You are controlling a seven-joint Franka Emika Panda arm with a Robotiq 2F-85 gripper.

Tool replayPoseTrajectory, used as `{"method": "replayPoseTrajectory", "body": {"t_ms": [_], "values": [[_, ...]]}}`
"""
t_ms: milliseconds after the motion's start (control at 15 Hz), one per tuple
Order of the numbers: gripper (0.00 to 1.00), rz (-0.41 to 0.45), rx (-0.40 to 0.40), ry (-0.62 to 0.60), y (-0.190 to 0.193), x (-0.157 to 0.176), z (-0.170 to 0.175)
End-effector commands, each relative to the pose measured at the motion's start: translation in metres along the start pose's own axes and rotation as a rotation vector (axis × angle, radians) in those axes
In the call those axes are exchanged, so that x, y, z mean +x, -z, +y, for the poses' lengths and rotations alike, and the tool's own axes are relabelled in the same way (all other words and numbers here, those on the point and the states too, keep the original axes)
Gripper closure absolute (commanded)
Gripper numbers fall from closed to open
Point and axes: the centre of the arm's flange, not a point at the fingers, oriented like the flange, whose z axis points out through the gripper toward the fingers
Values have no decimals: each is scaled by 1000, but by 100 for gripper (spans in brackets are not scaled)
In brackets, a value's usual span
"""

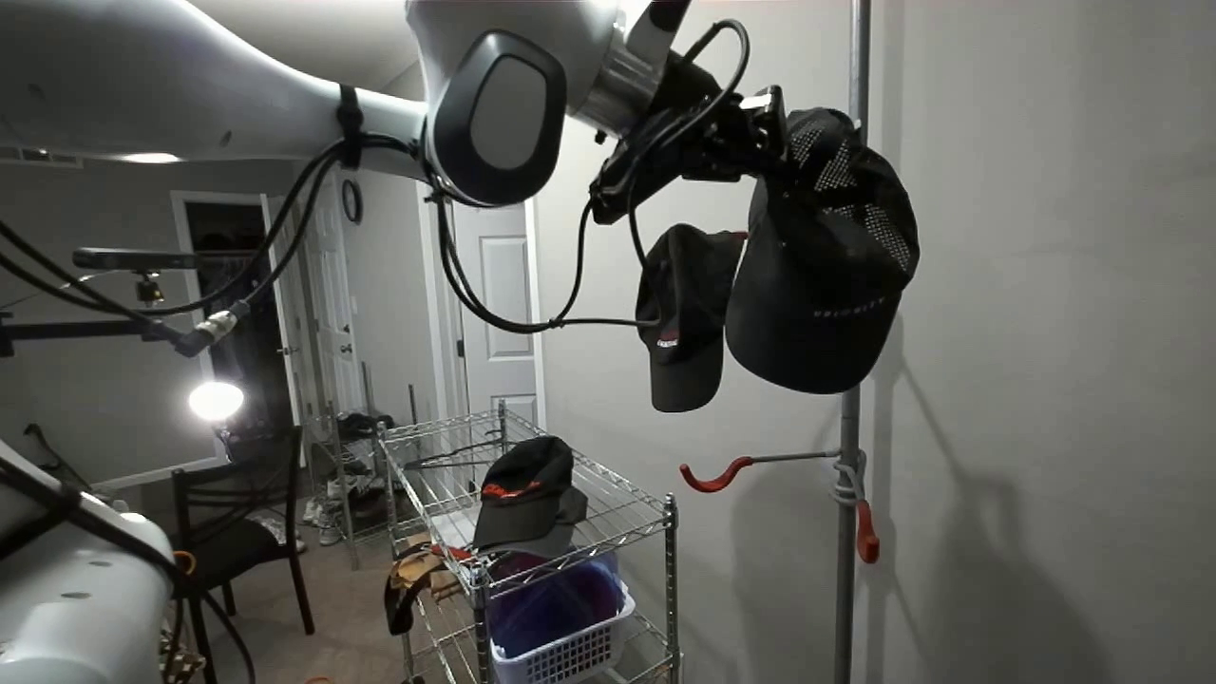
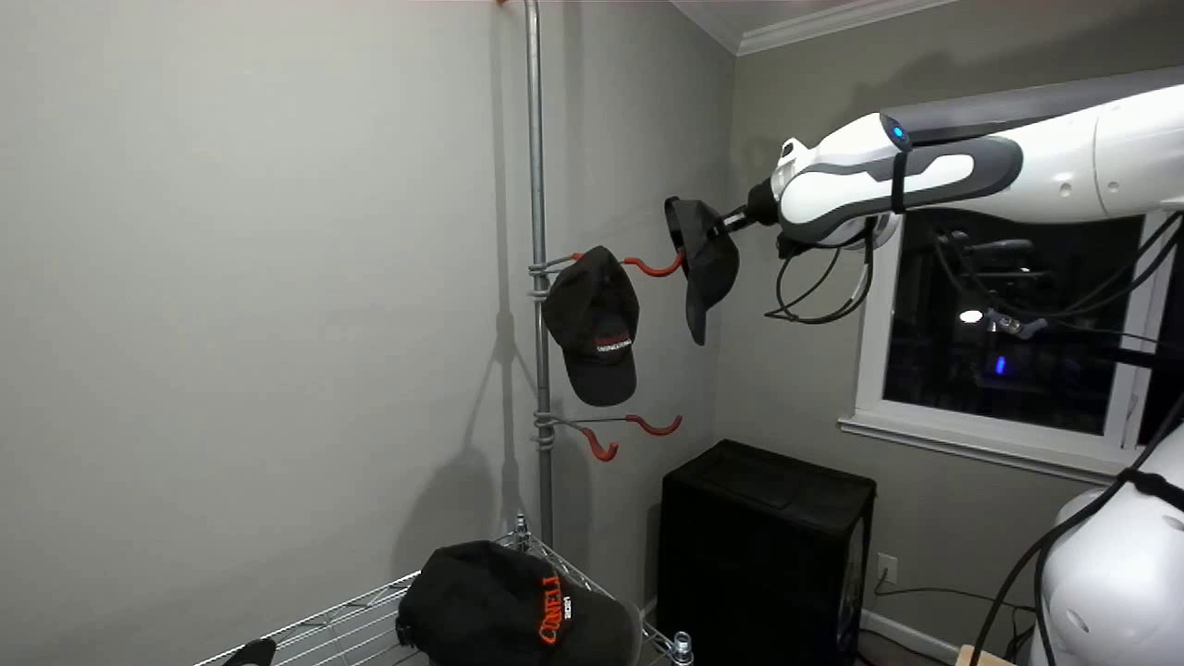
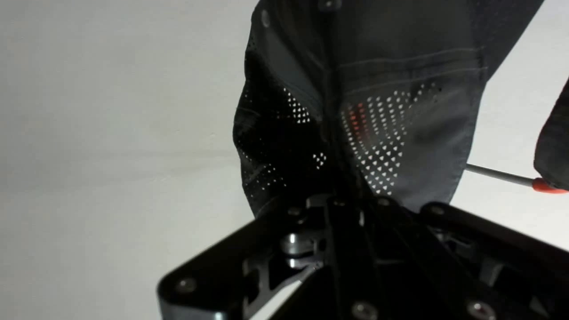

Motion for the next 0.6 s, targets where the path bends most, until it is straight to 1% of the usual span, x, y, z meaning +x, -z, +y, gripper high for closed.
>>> {"method": "replayPoseTrajectory", "body": {"t_ms": [0,200,333,533], "values": [[96,-19,-4,14,42,-9,-14],[96,-75,67,78,72,-20,-34],[95,-131,116,120,88,-29,-53],[95,-194,157,176,105,-41,-79]]}}
